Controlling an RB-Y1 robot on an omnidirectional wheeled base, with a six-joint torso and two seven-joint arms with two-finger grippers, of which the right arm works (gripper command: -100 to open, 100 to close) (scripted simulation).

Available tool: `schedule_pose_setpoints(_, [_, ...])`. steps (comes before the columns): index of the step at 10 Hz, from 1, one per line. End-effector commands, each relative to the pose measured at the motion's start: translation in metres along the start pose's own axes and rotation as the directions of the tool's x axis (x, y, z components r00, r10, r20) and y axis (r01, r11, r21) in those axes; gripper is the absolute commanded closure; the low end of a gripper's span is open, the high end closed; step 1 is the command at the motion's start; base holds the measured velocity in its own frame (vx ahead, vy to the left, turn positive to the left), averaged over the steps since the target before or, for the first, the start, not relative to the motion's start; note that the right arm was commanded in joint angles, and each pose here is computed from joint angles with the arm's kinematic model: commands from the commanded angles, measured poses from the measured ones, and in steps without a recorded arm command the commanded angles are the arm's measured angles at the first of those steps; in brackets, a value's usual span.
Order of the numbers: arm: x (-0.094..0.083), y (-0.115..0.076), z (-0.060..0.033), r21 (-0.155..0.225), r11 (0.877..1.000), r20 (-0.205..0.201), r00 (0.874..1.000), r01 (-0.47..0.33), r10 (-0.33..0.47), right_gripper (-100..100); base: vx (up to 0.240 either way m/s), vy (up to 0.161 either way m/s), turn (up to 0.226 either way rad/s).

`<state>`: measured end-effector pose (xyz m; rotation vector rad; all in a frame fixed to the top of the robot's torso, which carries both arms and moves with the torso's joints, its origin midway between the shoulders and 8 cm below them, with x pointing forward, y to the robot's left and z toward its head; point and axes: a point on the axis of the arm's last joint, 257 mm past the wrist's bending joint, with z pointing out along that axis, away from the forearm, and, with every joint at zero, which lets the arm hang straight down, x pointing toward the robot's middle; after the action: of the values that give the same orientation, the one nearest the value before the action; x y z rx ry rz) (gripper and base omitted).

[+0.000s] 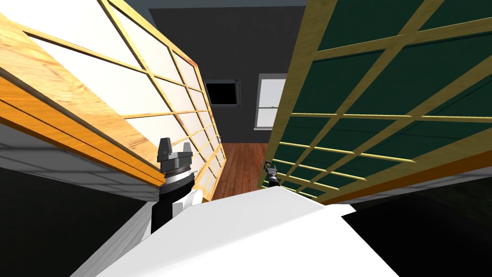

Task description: Push the door open

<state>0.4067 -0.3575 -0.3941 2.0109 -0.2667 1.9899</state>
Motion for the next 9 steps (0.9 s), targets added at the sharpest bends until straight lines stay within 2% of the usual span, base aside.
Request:
schedule_pose_setpoints(1, [0.005, 0.014, 0.0078, -0.027, 1.000, -0.022, 1.000, 0.006, -0.007, 100, 0.077, -0.005, -0.013])
schedule_pose_setpoints(9, [0.004, 0.046, 0.0088, -0.124, 0.992, -0.019, 1.000, -0.009, 0.007, 100, 0.126, 0.011, -0.046])
